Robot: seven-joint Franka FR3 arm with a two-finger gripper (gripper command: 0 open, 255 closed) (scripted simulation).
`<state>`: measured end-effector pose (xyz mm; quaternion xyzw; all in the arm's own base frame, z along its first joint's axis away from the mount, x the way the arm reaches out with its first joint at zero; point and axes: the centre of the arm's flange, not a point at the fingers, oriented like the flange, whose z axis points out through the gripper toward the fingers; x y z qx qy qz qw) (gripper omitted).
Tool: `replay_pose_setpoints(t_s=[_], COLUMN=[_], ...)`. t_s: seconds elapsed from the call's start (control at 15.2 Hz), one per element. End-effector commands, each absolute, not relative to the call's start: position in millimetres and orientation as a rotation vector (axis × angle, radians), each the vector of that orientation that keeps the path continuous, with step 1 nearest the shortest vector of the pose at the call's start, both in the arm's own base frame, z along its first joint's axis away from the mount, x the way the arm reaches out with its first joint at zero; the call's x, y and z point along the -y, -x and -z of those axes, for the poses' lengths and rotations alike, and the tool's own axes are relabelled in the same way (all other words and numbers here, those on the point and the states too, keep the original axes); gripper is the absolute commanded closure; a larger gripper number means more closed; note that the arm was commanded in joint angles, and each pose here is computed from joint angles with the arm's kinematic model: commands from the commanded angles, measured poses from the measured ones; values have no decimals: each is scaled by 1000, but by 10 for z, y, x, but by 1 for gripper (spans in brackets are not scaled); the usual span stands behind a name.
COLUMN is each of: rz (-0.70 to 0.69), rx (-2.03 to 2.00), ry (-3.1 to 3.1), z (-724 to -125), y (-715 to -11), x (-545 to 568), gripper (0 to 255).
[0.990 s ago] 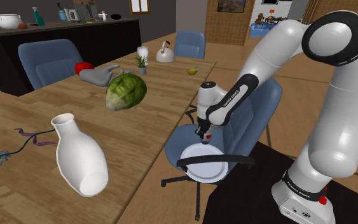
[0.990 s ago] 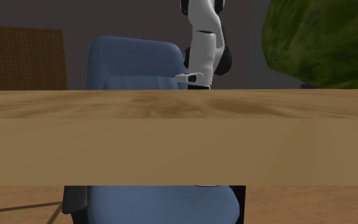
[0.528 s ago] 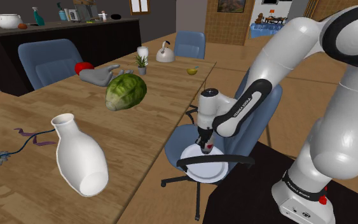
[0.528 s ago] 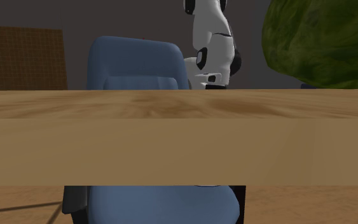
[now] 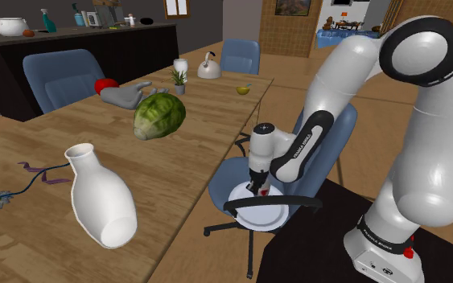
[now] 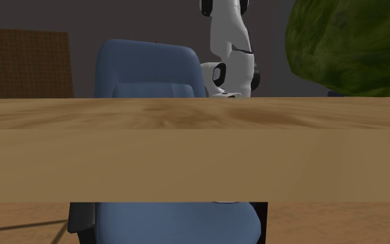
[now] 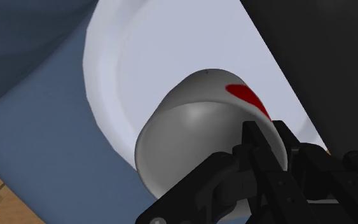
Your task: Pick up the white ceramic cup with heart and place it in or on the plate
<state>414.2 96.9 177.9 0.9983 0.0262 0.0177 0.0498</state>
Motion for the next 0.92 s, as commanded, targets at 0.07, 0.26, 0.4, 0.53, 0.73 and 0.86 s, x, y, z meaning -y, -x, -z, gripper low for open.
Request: replay_pose_setpoints(t_s=[0.07,0.26,0.4,0.53,0.73,0.86], rz=[-55,-55,-55,-55,-55,-55], rx=[-80,-80,-80,-80,-80,-80], ry=[-3041,-3041,-3041,-3041,-3041,-3041], z=[-1617,-1459,-1353,-1312,-1312,-1312], y=[-4143,-4143,-4143,-4143,-4143,-4143], x=[-969,-969,-969,-969,-969,-969], gripper=[255,255,255,255,255,255])
